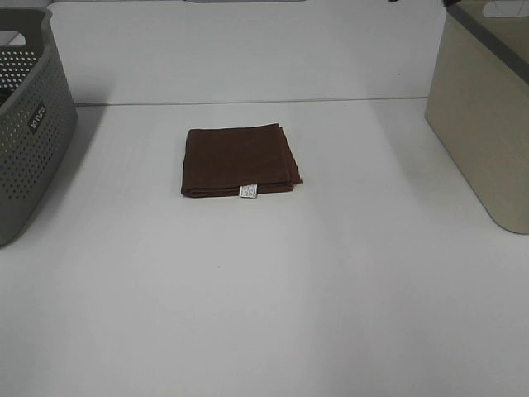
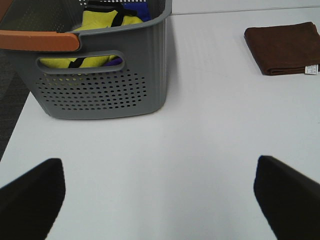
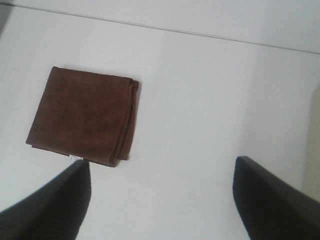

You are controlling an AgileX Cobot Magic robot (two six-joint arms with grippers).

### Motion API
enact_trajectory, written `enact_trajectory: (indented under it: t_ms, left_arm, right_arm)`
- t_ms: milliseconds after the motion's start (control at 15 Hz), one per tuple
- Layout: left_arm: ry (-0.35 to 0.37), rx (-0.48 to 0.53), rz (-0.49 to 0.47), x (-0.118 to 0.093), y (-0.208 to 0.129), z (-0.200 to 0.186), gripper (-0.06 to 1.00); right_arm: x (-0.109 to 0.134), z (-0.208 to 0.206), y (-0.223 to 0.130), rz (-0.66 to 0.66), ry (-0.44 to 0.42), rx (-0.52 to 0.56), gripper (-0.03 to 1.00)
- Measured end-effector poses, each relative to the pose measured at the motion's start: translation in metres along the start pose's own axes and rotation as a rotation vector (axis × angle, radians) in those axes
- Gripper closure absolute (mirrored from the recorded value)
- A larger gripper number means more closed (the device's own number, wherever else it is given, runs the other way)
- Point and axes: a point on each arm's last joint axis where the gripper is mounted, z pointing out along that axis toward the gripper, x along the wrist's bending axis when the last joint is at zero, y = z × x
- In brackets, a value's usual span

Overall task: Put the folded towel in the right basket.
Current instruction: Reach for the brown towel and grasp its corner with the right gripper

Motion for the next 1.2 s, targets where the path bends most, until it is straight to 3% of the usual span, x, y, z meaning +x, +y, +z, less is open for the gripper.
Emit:
enact_trajectory:
  t_ms: [200,400,533,867,1200]
  left_arm:
    - [0.0,0.0,0.0,0.0,0.0,0.0,-0.03]
    - [0.0,0.0,0.0,0.0,0.0,0.0,-0.03]
    - [0.0,0.0,0.0,0.0,0.0,0.0,-0.03]
    - [0.0,0.0,0.0,0.0,0.0,0.0,-0.03]
    - [0.0,0.0,0.0,0.0,0.0,0.0,-0.03]
  right_arm:
    - [0.016,0.045,0.0,0.012,0.075,0.094,0.23]
    - [0.015,0.122,-0.015,0.121,0.218,0.263,0.23]
    - [0.011,0.153,-0.023,0.159,0.264,0.318,0.23]
    - [-0.011,0.212,-0.036,0.236,0.327,0.356,0.23]
    - [-0.012,0.247,-0.048,0.291,0.383,0.349,0.26]
